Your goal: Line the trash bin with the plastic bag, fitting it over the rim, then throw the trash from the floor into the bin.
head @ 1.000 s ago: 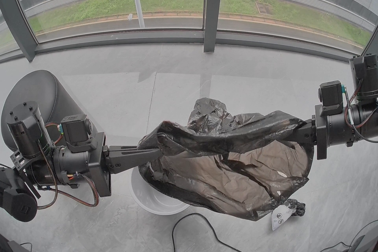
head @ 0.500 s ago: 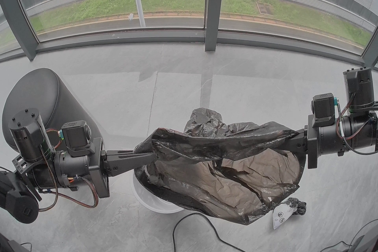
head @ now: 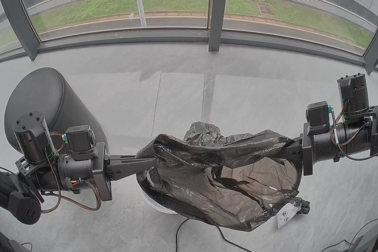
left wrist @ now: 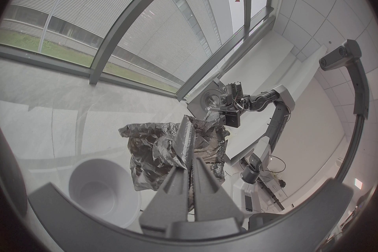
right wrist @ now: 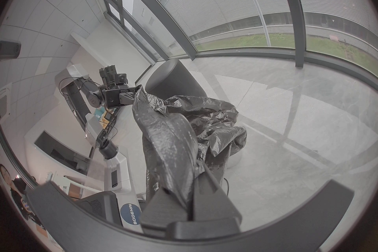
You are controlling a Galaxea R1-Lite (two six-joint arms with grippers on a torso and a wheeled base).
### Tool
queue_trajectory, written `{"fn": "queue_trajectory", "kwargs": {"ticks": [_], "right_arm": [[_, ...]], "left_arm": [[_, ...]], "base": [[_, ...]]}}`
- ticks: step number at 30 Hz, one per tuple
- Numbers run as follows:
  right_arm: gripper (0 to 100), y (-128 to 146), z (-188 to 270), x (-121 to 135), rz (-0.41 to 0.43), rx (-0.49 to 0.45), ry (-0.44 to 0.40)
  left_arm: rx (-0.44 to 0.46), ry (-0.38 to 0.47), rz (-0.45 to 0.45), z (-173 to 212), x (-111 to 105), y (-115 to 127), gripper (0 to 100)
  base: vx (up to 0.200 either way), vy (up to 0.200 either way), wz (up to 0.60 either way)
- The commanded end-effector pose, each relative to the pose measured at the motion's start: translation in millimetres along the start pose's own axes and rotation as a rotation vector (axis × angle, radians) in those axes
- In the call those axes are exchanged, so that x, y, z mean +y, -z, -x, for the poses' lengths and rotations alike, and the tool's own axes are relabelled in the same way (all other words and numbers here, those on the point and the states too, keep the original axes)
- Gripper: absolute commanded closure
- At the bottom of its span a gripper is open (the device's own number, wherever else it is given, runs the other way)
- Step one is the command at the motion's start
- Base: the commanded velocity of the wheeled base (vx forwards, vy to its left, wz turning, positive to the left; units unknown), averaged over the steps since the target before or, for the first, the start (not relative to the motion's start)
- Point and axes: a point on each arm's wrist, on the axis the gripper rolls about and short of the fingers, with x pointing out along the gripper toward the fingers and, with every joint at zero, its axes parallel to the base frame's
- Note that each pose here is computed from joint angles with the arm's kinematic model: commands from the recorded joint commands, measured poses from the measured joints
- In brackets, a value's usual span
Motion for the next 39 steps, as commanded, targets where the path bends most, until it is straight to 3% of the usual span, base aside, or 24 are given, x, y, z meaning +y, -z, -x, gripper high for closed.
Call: {"fn": "queue_trajectory", "kwargs": {"ticks": [1, 11, 26, 34, 37, 39], "right_arm": [[100, 6.8, -7.8, -3.2, -0.009, 0.019, -0.020], [100, 30.3, -24.5, -12.1, -0.048, 0.074, -0.035], [100, 53.4, -61.2, -21.1, -0.087, 0.153, -0.131], [100, 71.3, -107.2, -48.8, -0.057, 0.104, -0.129], [100, 72.9, -111.0, -51.0, -0.053, 0.098, -0.130], [100, 80.6, -120.8, -56.6, -0.061, 0.109, -0.134]], "left_arm": [[0.016, -0.004, 0.017, 1.0, 0.7, 6.0, 100], [0.072, -0.014, 0.084, -1.3, 6.4, 23.8, 100], [0.141, -0.043, 0.166, 13.1, 1.9, 53.9, 100], [0.106, -0.128, 0.186, 12.1, 37.8, 60.7, 100], [0.104, -0.134, 0.188, 11.8, 41.3, 63.0, 100], [0.125, -0.156, 0.226, 12.6, 50.1, 76.3, 100]], "base": [[0.000, 0.000, 0.00], [0.000, 0.000, 0.00], [0.000, 0.000, 0.00], [0.000, 0.000, 0.00], [0.000, 0.000, 0.00], [0.000, 0.000, 0.00]]}}
